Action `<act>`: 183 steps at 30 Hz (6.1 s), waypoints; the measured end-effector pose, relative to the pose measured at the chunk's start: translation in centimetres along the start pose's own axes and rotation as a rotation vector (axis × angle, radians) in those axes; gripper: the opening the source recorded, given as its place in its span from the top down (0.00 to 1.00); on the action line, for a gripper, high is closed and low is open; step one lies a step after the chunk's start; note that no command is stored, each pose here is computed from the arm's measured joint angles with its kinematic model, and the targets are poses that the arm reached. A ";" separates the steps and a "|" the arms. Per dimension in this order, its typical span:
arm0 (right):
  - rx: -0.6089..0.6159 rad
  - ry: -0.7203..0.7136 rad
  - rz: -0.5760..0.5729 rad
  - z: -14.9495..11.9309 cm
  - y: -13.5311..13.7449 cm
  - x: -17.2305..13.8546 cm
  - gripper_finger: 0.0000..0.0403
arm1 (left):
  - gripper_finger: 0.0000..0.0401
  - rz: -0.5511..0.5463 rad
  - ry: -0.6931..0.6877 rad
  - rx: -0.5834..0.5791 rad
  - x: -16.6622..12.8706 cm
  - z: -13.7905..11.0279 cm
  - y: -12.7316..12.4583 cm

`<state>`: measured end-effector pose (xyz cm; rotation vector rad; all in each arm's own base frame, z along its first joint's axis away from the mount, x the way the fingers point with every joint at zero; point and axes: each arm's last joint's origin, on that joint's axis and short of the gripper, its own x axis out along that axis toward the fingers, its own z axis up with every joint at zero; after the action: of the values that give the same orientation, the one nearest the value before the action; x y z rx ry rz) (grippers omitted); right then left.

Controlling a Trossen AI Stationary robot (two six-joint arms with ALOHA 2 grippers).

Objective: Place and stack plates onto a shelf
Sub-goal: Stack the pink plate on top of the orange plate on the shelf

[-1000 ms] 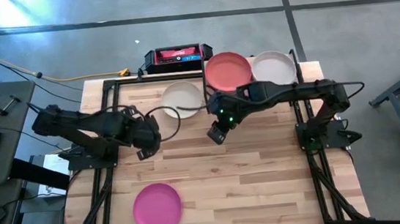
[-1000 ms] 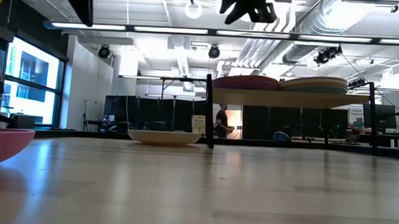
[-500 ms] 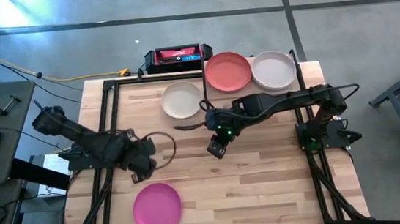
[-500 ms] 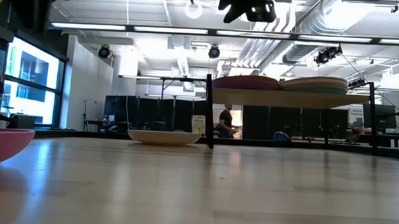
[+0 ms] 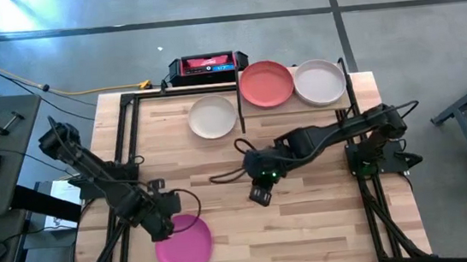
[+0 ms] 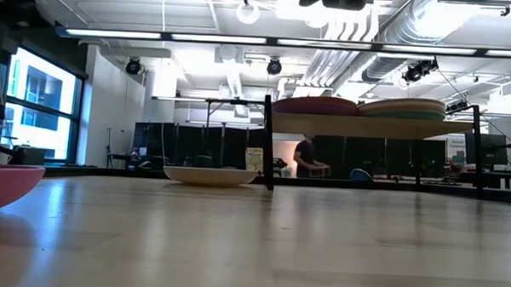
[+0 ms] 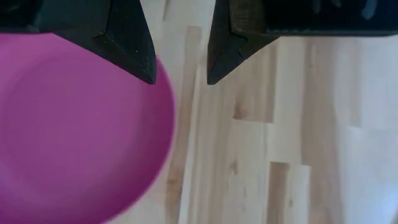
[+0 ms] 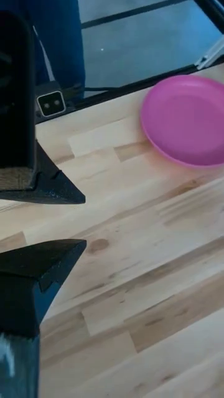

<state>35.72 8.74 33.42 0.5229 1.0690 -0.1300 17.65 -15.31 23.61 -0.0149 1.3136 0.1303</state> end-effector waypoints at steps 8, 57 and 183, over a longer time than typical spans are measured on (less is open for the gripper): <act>-0.004 -0.006 -0.006 -0.9 1.0 0.0 0.80 | 0.67 -0.063 0.025 -0.082 1.8 -1.3 -0.9; -0.002 -0.015 -0.014 -1.0 1.1 0.0 0.80 | 0.68 -0.029 0.160 -0.194 9.3 -1.8 -2.5; 0.156 0.006 -0.125 -2.1 2.6 5.4 0.68 | 1.00 -0.151 -0.441 -0.623 1.8 8.2 2.5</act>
<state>37.57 12.76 28.93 0.5970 1.1031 -0.3240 25.74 -11.94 24.12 -0.5835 0.7872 0.3869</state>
